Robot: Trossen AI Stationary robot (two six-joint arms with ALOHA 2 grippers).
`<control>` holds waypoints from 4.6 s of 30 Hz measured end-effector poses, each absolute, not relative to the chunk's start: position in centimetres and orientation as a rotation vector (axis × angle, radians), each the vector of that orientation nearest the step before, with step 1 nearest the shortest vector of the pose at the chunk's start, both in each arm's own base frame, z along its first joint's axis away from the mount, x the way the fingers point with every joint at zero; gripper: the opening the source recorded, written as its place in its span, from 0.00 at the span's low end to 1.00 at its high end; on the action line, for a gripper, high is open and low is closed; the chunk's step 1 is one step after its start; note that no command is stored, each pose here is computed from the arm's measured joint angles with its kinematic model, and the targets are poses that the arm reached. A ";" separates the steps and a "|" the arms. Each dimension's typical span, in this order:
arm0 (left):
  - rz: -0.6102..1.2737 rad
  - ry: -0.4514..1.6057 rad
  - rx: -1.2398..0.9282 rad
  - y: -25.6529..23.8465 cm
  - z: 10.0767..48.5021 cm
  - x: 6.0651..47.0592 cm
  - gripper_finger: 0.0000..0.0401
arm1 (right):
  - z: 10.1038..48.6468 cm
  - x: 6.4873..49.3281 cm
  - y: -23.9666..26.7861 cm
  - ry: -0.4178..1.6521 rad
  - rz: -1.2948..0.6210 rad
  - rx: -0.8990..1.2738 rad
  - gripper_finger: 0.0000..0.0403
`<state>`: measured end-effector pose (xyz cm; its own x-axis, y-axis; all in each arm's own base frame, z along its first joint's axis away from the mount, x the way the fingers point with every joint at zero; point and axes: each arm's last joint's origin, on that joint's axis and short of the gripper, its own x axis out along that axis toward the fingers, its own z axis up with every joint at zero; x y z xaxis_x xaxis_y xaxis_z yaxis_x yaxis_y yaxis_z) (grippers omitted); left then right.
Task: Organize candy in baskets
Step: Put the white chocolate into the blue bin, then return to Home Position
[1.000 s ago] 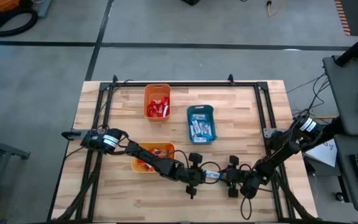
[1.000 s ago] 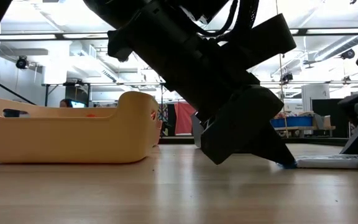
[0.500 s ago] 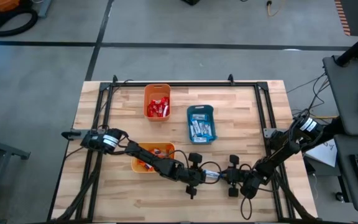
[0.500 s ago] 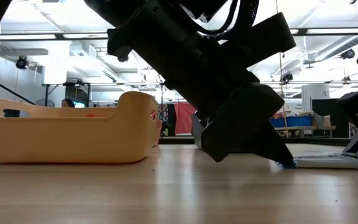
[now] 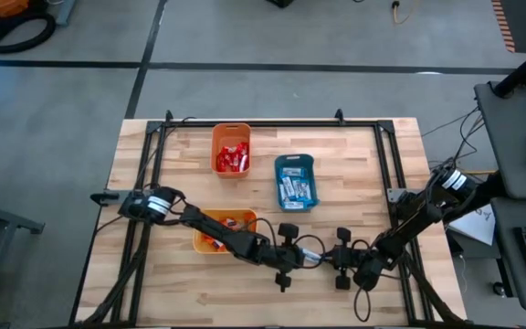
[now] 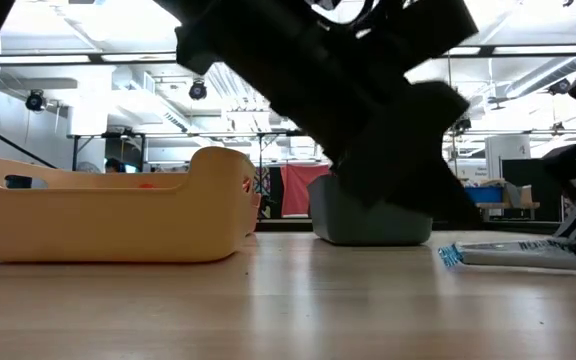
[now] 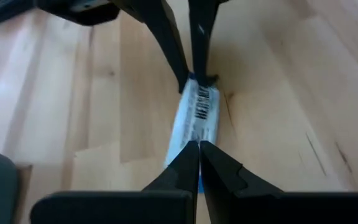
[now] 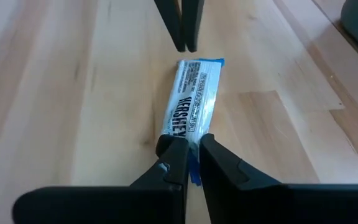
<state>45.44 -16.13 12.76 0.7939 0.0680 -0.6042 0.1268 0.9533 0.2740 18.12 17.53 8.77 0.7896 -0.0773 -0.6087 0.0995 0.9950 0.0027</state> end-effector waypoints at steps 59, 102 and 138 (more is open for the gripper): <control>0.115 0.043 0.089 -9.9 30.6 21.4 0.00 | 18.1 29.8 -0.6 0.729 -0.797 -0.034 0.02; 0.079 0.090 0.032 -7.1 24.7 14.1 0.00 | 22.6 21.3 1.5 0.284 -0.247 0.131 0.32; 0.105 -0.142 -0.009 -3.8 18.5 9.7 0.00 | 18.5 11.6 0.9 -0.161 0.010 0.057 0.33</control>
